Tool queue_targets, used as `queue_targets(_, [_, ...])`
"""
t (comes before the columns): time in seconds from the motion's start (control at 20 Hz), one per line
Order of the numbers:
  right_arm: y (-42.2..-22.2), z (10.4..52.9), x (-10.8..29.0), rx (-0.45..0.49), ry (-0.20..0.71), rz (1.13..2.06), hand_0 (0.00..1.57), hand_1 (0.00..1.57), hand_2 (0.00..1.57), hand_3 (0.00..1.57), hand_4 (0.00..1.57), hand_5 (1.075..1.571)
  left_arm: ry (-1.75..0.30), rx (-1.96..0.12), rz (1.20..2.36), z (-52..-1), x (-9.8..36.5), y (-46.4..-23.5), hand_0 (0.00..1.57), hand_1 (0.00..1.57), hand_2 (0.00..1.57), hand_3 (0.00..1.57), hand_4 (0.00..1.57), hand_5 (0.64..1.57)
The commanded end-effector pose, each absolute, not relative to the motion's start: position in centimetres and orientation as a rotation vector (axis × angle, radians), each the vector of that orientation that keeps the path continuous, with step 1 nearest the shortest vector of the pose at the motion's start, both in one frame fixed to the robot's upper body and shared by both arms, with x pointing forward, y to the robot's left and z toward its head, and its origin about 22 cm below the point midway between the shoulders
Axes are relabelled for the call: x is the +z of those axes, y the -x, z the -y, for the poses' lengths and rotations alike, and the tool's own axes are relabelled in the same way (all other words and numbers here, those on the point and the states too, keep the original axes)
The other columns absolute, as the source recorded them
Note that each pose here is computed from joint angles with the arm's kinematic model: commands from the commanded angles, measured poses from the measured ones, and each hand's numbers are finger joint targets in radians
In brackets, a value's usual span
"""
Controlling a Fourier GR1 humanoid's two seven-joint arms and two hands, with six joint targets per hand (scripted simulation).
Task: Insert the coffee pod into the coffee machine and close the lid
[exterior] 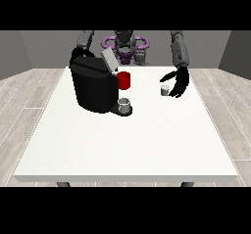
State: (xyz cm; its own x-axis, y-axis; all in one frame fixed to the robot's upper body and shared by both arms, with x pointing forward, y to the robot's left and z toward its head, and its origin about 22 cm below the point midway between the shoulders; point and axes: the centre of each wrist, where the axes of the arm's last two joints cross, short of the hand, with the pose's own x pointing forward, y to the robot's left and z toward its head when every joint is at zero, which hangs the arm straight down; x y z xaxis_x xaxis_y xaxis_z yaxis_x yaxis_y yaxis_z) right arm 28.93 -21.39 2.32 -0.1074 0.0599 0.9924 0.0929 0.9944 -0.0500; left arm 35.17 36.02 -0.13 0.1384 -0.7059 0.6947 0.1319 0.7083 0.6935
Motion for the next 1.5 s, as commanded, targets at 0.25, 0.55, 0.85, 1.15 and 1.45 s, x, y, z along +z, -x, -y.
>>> queue_targets(0.25, [-29.1,22.2,1.1,-0.037,0.102,1.642,0.0,0.0,0.0,0.0,0.52,1.571,-0.652,-0.703,1.356,-33.4,-1.4,-36.0,0.69,0.69,0.85,0.65,0.29,1.571])
queue_targets(0.55, [-28.5,21.3,2.8,-0.031,0.102,1.672,0.0,0.0,0.0,0.0,0.51,1.571,-0.747,-0.727,1.372,-35.5,-1.9,-35.5,0.97,0.97,1.09,0.86,0.32,1.571])
queue_targets(0.85, [-28.8,22.5,2.8,-0.063,0.072,1.672,0.0,0.0,0.0,0.0,0.52,1.571,-0.768,-0.804,1.318,-35.6,-2.3,-35.3,1.11,1.11,1.17,0.97,0.28,1.571])
queue_targets(1.15, [-29.6,21.5,1.5,-0.102,0.1,1.636,0.0,0.0,0.0,0.0,0.4,1.571,-0.665,-0.897,1.46,-34.9,2.2,-38.2,1.47,1.47,1.47,1.41,0.61,1.571])
queue_targets(1.45, [-29.3,22.5,0.1,-0.085,0.099,1.583,0.0,0.0,0.0,0.0,0.44,1.571,-0.655,-0.905,1.515,-33.5,6.2,-40.6,1.32,1.32,1.38,1.35,0.58,1.571])
